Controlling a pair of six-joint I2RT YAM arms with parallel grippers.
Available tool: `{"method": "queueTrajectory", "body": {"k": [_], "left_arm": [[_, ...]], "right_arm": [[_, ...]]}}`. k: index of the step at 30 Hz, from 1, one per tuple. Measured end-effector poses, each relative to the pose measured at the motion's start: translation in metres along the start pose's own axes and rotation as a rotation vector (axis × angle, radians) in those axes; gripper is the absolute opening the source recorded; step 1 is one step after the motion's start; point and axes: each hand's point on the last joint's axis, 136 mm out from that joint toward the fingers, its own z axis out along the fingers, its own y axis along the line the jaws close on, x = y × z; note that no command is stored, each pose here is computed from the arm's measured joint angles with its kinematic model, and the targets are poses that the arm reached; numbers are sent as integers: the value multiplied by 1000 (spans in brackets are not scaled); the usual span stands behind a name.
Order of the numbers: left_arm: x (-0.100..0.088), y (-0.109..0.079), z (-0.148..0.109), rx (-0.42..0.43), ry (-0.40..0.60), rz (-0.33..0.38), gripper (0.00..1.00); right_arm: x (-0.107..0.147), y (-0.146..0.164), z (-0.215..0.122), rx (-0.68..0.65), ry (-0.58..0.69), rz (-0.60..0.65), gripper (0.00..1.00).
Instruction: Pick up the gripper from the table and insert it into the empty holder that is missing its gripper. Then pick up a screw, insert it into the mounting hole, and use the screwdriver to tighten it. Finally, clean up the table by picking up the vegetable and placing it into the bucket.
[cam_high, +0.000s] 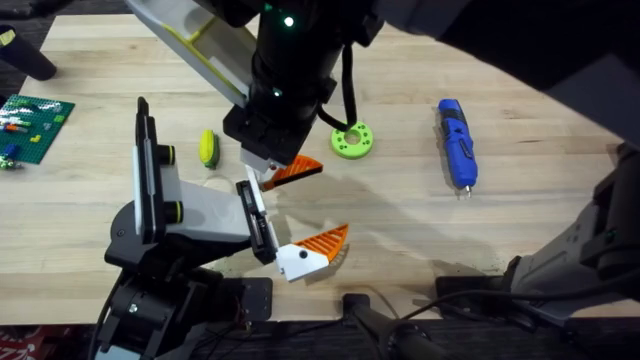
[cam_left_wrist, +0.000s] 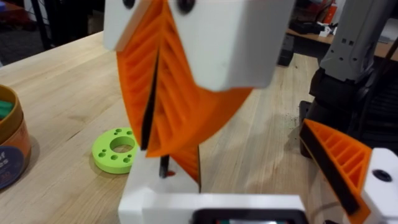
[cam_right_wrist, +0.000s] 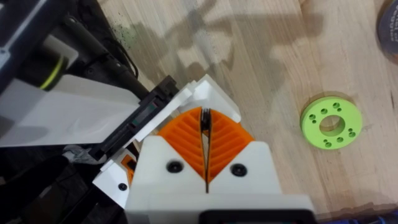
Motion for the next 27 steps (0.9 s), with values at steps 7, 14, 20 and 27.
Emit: {"method": "queueTrajectory", "body": {"k": [7,14,20,27], "left_arm": [[0,0,0,0,0,-2,982],[0,0,0,0,0,-1,982],[0,0,0,0,0,-1,982],[0,0,0,0,0,-1,982]], "right_arm": [[6,0,0,1,24,4,9],[10,0,0,1,39,7,9],[10,0,0,1,39,7,9],[4,0,0,3,17,3,9]]}}
